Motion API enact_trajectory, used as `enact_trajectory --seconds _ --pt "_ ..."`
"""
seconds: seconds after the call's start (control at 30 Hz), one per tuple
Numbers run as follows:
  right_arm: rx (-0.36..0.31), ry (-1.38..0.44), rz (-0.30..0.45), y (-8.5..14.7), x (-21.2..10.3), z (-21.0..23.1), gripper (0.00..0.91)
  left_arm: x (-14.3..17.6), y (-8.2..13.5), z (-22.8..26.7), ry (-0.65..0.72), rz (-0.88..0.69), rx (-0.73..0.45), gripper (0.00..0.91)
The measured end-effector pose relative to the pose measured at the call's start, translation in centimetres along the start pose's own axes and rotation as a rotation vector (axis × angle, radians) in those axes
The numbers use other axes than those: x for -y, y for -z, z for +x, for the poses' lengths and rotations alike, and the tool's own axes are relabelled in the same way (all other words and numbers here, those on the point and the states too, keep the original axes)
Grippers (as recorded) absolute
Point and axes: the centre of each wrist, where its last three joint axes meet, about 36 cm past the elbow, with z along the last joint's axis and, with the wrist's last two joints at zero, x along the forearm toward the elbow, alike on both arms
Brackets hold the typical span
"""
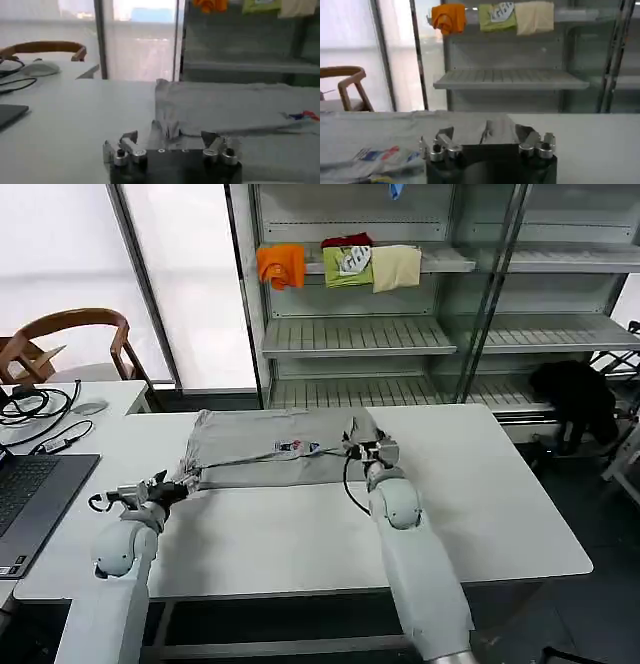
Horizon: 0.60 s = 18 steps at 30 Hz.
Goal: Fold and organize the clothes.
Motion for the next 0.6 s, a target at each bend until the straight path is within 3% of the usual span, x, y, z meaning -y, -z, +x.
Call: enact_trajectory --seconds 0.03,0.1,0.17,0.3,0.33,0.37,0.4,0.6 --pt "-0.006 -0.003 -0.005 -0.2 0.1 0.3 0.907 0.0 -0.2 0.1 0.002 -0.004 -0.008 0.504" --pt "-0.018 -0.01 -0.011 -0.6 0.4 1.0 0.907 0.0 -0.5 0.1 0.006 -0.01 -0.021 0.232" --pt "-0.029 -0.028 -0.003 -1.0 1.3 1.5 0.907 0.0 -0.7 0.3 0.008 -0.015 -0.027 0.05" --pt "-0.054 -0.054 0.011 -1.8 2.7 2.4 0.897 0.1 -0.9 0.5 0.007 -0.021 -0.034 0.01" --pt "-0.06 -0.061 0.014 -2.0 3.1 2.5 0.846 0.1 -1.0 0.5 0.007 -0.022 -0.037 0.02" --pt "-0.064 -0.064 0.016 -2.1 3.3 2.7 0.262 0.1 -1.0 0.5 0.008 -0.023 -0.038 0.01" --pt "-0.069 -0.066 0.018 -2.3 3.6 2.9 0.02 0.1 -1.0 0.5 0.008 -0.024 -0.04 0.01" --pt "-0.095 -0.067 0.033 -3.1 4.6 3.5 0.0 0.3 -1.1 0.7 0.004 -0.03 -0.046 0.01"
